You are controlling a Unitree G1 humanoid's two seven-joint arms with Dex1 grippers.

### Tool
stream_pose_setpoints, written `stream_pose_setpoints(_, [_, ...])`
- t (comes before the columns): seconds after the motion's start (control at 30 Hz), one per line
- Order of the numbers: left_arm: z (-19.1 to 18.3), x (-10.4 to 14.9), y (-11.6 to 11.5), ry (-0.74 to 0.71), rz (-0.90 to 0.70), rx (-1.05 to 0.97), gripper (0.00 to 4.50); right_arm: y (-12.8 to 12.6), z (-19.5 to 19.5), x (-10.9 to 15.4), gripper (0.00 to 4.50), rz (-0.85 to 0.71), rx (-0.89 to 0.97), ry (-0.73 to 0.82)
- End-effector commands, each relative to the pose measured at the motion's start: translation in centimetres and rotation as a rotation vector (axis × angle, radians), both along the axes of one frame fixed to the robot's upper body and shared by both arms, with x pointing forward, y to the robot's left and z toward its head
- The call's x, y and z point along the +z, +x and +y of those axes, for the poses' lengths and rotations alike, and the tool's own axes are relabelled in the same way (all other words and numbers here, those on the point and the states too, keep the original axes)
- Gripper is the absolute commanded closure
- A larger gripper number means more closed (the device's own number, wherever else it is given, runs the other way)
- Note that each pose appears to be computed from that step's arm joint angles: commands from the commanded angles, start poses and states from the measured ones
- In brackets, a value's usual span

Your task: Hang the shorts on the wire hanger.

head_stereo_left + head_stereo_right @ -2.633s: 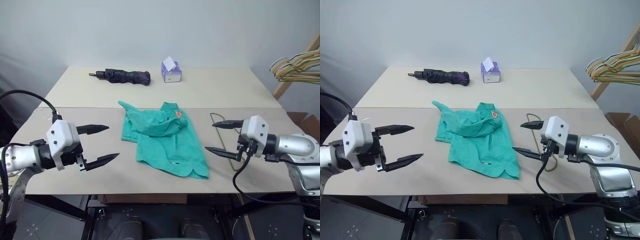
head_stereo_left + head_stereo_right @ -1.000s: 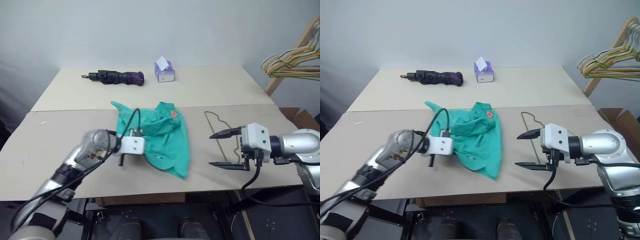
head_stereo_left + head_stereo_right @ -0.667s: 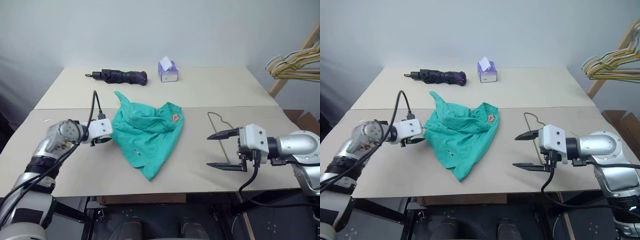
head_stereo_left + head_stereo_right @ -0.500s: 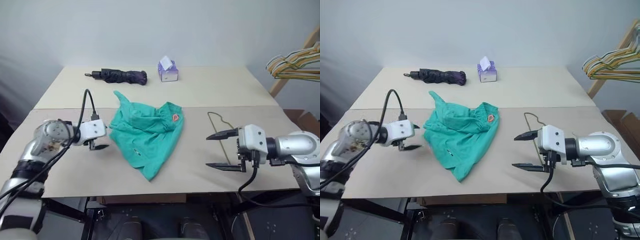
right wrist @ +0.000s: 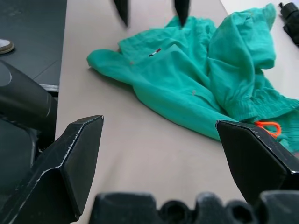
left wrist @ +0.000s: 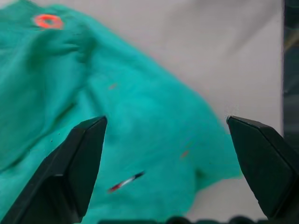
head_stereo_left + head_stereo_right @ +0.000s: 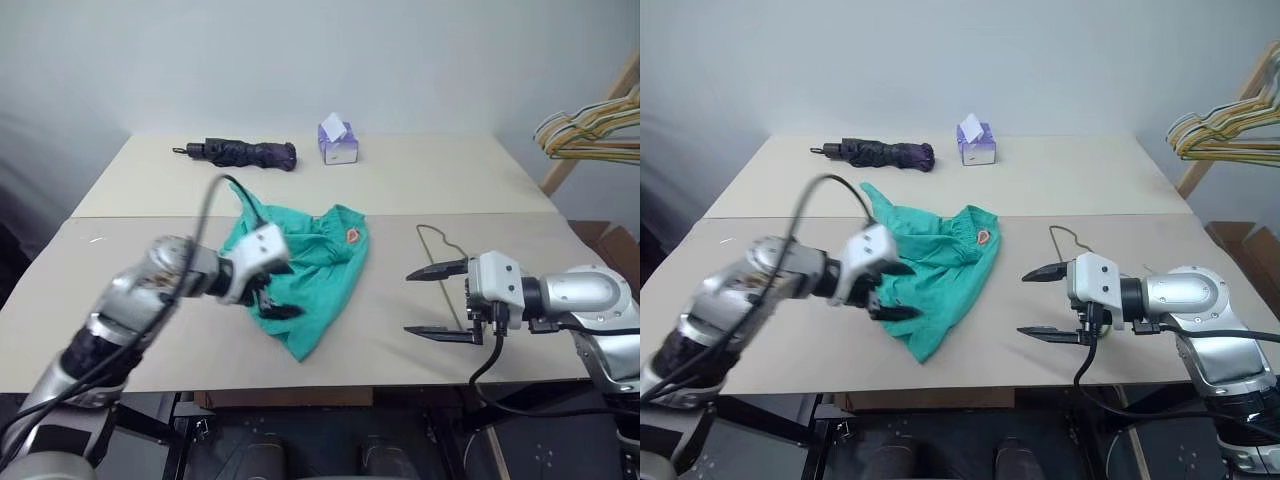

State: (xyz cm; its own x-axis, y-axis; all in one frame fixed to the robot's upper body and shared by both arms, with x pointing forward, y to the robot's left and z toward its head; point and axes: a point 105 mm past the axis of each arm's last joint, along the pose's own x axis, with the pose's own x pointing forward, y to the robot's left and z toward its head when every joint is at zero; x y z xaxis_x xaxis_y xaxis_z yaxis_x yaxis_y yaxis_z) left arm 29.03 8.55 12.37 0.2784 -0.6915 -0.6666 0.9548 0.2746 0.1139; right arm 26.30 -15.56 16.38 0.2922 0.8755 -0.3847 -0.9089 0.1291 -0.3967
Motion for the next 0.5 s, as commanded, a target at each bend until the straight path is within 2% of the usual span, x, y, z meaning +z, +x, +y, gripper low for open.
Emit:
stream_pose_setpoints(0.03, [-1.4, -1.5, 0.6, 0.051, -0.018, 0.079, 0.06, 0.0, 0.6, 1.0, 0.00, -0.053, 0.001, 0.021])
stream_pose_setpoints(0.4, [-0.6, -6.7, 0.6, 0.223, -0.038, 0.120, 0.06, -0.3, 0.9, 0.9, 0.00, -0.062, -0.022, 0.040])
stream_pose_setpoints(0.43, [-0.5, -6.9, 0.7, 0.229, -0.040, 0.127, 0.47, -0.3, 0.9, 0.9, 0.00, -0.062, -0.022, 0.040])
stream_pose_setpoints(0.5, [-0.3, -7.0, 0.7, 0.229, -0.037, 0.122, 0.93, -0.3, 0.9, 0.9, 0.00, -0.062, -0.023, 0.042])
